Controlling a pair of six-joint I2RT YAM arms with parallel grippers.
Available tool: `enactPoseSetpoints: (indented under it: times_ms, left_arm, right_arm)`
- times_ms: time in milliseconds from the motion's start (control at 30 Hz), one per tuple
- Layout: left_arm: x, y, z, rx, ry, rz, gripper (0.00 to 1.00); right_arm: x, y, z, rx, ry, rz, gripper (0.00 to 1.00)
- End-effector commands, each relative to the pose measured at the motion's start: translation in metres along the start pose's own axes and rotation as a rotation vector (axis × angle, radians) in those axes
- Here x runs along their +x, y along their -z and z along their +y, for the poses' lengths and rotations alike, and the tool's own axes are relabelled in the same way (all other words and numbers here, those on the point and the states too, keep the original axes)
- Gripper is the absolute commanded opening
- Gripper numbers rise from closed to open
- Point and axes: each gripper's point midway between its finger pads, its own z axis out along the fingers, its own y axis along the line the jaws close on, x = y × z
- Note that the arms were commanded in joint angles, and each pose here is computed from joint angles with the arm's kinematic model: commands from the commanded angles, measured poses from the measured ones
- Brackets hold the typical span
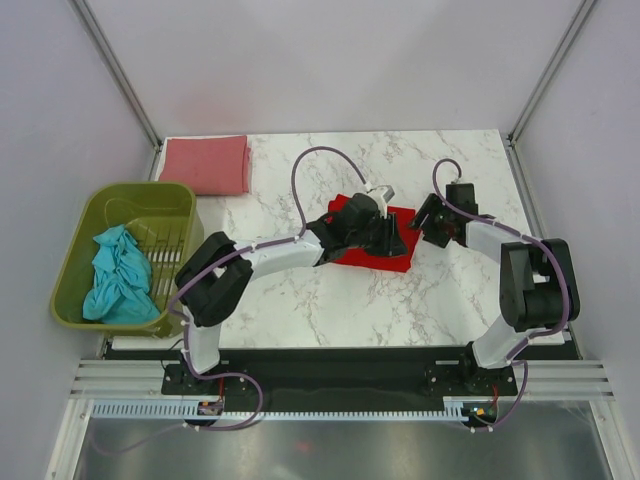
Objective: Fold and stack the t-shirts
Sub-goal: Fold the tshirt
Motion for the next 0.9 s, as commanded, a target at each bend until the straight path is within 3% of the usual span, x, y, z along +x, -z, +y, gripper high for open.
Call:
enactPoseSetpoints:
  times_ms: [0,167,367,567,700,867]
  left_arm:
    - [-0.011,-0.018,-0.015,0.018,-0.012,-0.056,0.40]
    - [0.016,-0.037,0.003,-0.021,0.021,0.001,0.39]
    - [0.016,-0.041,0.005,-0.033,0.040,0.016,0.39]
    - [0.048,-0.053,0.025,-0.102,0.089,0.157,0.36]
    - [0.047,-0.037,0.024,-0.114,0.057,0.143,0.36]
    - [0.028,0.017,0.021,-0.182,-0.023,0.064,0.37]
  right_arm:
    - [-0.014,-0.004,0.002,0.013,-0.021,-0.033,0.68]
    - [-0.012,-0.019,0.009,-0.039,-0.011,-0.021,0.68]
    - [-0.015,-0.036,0.016,-0.087,-0.012,-0.014,0.66]
    - [-0.016,-0.042,0.016,-0.093,-0.006,-0.004,0.57]
    - [-0.004,-0.041,0.016,-0.118,-0.054,0.016,0.50]
    - [0.028,-0.037,0.016,-0.140,-0.128,0.032,0.38]
